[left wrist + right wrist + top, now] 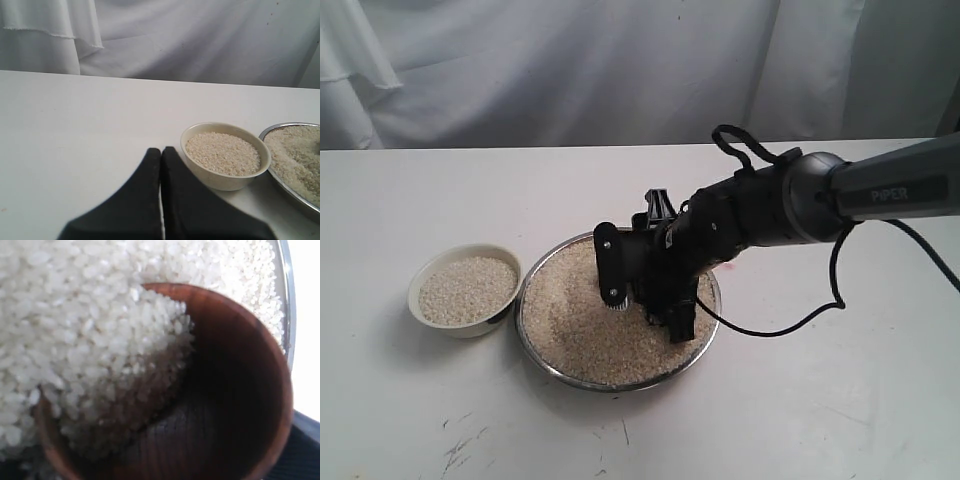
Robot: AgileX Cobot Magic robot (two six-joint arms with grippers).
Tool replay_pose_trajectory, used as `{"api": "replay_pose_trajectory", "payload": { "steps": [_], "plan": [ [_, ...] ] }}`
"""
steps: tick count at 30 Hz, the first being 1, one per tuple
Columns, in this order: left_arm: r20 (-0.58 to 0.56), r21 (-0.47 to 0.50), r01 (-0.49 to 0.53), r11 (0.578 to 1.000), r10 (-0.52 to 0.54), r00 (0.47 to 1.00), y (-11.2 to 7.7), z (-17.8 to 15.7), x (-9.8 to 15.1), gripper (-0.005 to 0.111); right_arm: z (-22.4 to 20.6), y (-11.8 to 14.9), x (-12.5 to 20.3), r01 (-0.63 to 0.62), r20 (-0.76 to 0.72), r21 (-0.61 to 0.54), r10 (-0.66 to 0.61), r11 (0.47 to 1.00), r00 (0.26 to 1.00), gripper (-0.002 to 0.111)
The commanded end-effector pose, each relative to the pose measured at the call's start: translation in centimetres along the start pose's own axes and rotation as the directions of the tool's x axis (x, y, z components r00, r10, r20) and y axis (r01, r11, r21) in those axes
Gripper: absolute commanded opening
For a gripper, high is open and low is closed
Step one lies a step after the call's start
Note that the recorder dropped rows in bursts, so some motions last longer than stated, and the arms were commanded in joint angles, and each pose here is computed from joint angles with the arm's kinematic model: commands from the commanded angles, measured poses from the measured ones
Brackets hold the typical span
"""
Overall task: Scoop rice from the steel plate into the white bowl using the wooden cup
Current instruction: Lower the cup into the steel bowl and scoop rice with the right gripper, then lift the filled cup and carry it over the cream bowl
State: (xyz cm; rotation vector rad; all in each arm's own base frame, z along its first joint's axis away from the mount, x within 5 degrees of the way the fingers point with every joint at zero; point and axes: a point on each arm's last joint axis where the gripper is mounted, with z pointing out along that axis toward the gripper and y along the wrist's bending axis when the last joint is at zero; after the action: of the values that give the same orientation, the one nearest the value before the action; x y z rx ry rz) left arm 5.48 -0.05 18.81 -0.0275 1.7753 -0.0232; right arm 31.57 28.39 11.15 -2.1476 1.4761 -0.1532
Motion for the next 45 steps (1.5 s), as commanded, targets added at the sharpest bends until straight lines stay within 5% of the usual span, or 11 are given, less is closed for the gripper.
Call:
{"api": "replay_pose_trajectory", "payload": {
  "steps": [1,9,18,35,45],
  "plan": [
    [0.007,0.002,0.004,1.0,-0.004,1.0,0.0,0.0,0.1,0.0,0.5,1.6,0.7,-0.027,-0.026,-0.123,0.024,0.992,0.999,0.0],
    [0.007,0.002,0.004,1.0,-0.004,1.0,0.0,0.0,0.1,0.0,-1.2,-1.3,-0.3,-0.122,0.039,-0.204,0.133,0.971,0.99,0.0],
    [0.007,0.002,0.004,1.0,-0.004,1.0,0.0,0.0,0.1,0.0,-2.6,-4.3,-0.3,-0.18,0.088,-0.171,0.197,0.969,0.976,0.0],
    [0.007,0.002,0.004,1.0,-0.004,1.0,0.0,0.0,0.1,0.0,-6.4,-8.6,-1.9,-0.151,0.164,-0.044,0.156,0.988,0.974,0.0],
    [0.007,0.002,0.004,1.0,-0.004,1.0,0.0,0.0,0.1,0.0,-7.6,-9.7,-7.0,-0.1,0.255,0.084,0.076,0.991,0.964,0.0]
  ]
}}
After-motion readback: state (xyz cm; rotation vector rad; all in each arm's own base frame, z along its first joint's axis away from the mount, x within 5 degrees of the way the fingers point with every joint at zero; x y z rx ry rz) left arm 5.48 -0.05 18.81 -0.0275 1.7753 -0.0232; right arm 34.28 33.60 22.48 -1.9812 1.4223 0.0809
